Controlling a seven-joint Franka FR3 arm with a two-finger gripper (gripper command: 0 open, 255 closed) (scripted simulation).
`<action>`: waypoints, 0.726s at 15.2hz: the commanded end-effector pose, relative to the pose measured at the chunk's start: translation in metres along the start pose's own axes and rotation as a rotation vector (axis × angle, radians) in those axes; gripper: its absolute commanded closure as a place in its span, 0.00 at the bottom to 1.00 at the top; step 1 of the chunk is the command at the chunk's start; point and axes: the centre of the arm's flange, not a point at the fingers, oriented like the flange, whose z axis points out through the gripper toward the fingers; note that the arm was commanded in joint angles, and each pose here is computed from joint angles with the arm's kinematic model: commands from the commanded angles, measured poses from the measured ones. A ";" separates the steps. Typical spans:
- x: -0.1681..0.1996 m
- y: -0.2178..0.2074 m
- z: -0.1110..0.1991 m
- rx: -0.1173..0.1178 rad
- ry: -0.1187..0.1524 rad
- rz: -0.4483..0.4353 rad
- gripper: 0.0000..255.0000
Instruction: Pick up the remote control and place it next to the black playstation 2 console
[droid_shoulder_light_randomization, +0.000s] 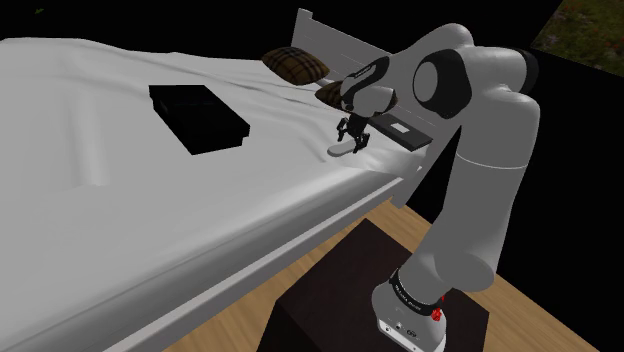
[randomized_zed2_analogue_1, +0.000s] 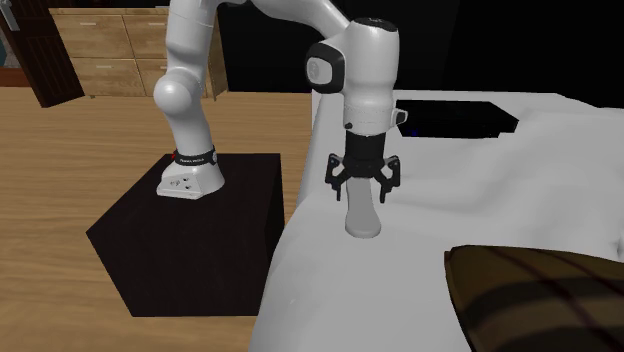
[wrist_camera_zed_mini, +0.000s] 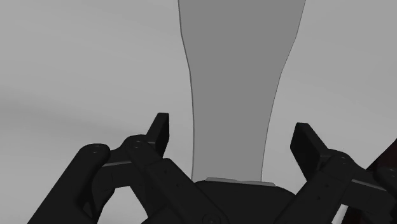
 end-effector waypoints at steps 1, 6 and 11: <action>0.000 0.000 0.003 0.000 0.000 0.000 0.00; 0.000 0.000 0.003 0.000 0.000 0.000 0.00; 0.000 0.000 0.003 0.000 0.000 0.000 1.00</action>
